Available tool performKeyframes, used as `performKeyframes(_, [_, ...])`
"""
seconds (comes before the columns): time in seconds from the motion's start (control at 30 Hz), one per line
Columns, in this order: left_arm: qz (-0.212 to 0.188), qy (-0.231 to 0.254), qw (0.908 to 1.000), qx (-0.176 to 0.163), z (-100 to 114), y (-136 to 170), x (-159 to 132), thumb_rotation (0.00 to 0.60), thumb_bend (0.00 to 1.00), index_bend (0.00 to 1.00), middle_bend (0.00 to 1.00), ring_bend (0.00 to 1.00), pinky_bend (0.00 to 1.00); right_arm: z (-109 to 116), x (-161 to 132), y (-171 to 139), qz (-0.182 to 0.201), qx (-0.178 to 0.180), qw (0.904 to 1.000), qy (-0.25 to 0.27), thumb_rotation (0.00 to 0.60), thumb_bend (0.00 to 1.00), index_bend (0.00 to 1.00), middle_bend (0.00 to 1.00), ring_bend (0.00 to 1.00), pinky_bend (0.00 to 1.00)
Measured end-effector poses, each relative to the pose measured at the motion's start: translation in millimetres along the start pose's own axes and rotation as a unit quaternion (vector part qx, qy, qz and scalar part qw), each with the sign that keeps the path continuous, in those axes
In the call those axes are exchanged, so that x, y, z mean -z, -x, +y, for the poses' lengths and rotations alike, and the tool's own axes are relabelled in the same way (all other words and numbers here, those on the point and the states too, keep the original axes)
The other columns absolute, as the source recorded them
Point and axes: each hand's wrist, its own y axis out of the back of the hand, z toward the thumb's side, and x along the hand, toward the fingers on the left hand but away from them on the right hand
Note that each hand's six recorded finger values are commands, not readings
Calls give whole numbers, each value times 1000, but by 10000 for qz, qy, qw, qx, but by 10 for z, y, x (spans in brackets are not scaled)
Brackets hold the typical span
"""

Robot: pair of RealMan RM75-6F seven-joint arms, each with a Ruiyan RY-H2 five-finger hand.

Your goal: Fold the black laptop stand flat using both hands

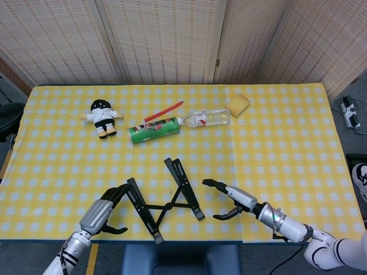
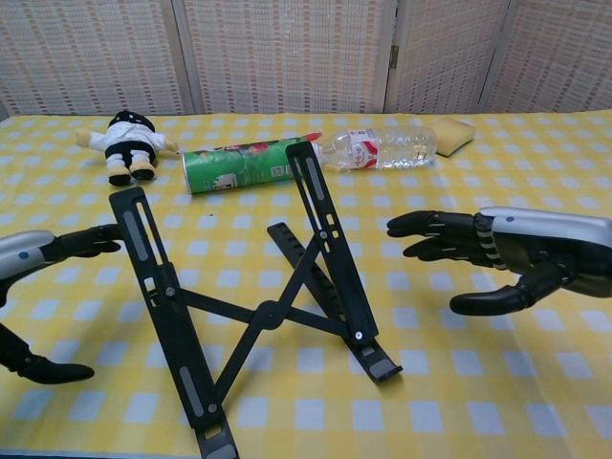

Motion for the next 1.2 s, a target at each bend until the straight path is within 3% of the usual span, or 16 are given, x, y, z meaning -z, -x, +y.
performKeyframes(0.2, [3, 380, 9993, 73, -71, -121, -72, 600, 156, 0, 0, 0, 0, -2, -5, 29, 41, 44, 10000, -24, 443, 278, 0, 44, 70, 0])
performKeyframes(0.87, [21, 260, 9995, 182, -200, -311, -216, 600, 156, 0, 0, 0, 0, 5, -532, 310, 230, -240, 9989, 332, 438, 262, 0, 58, 63, 0])
performKeyframes(1.2, [-50, 375, 9990, 247, -226, -382, -316, 600, 156, 0, 0, 0, 0, 46, -339, 352, -162, 27, 9996, 249, 435, 263, 0, 62, 60, 0])
